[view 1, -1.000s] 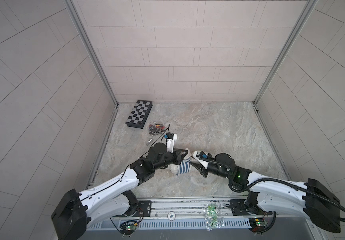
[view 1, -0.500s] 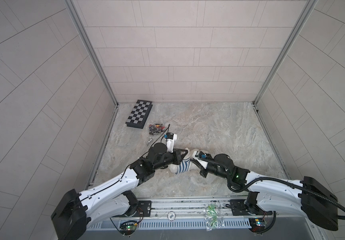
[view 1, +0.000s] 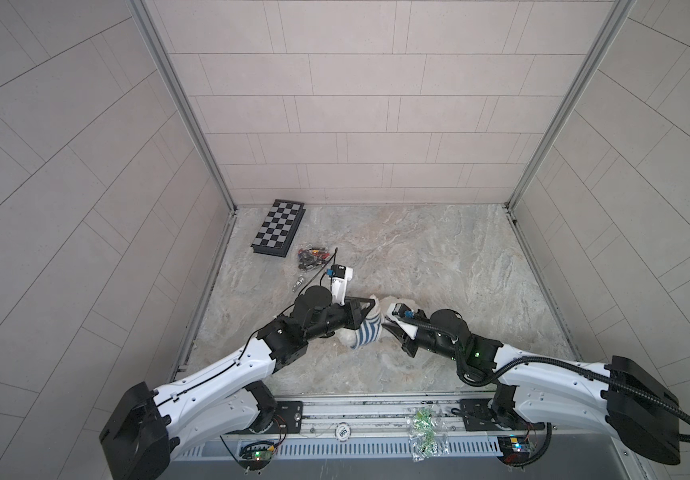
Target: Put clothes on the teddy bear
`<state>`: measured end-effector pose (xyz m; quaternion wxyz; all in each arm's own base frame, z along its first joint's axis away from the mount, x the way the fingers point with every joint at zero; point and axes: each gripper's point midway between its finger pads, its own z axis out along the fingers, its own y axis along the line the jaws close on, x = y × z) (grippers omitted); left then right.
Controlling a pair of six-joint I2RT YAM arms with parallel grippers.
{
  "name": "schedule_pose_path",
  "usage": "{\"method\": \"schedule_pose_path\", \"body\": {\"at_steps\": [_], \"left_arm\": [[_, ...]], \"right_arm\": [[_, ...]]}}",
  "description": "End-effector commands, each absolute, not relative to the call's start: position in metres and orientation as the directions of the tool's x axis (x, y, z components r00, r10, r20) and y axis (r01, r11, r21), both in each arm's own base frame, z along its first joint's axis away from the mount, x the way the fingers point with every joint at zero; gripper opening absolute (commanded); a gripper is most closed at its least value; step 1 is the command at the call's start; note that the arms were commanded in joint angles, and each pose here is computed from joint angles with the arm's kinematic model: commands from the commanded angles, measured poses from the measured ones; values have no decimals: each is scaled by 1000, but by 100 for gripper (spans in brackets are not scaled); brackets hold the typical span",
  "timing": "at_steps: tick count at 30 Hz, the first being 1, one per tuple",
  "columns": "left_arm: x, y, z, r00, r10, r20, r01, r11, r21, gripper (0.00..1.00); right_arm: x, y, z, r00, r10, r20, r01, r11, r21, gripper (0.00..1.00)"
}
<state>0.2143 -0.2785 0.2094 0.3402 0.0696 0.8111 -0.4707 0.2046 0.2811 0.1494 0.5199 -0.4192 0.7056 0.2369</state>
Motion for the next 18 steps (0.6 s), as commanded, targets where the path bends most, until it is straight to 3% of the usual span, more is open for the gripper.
{"method": "schedule_pose_path", "body": {"at_steps": [1, 11, 18], "left_arm": [[215, -284, 242, -717, -246, -652, 490, 488, -722, 0], [214, -287, 240, -725, -240, -645, 489, 480, -728, 0], [214, -289, 238, -729, -240, -641, 486, 478, -732, 0]], "right_arm": [[202, 281, 150, -105, -347, -932, -842, 530, -102, 33], [201, 297, 162, -110, -294, -950, -868, 495, -52, 36], [201, 305, 176, -196, -156, -968, -869, 486, 98, 35]]}}
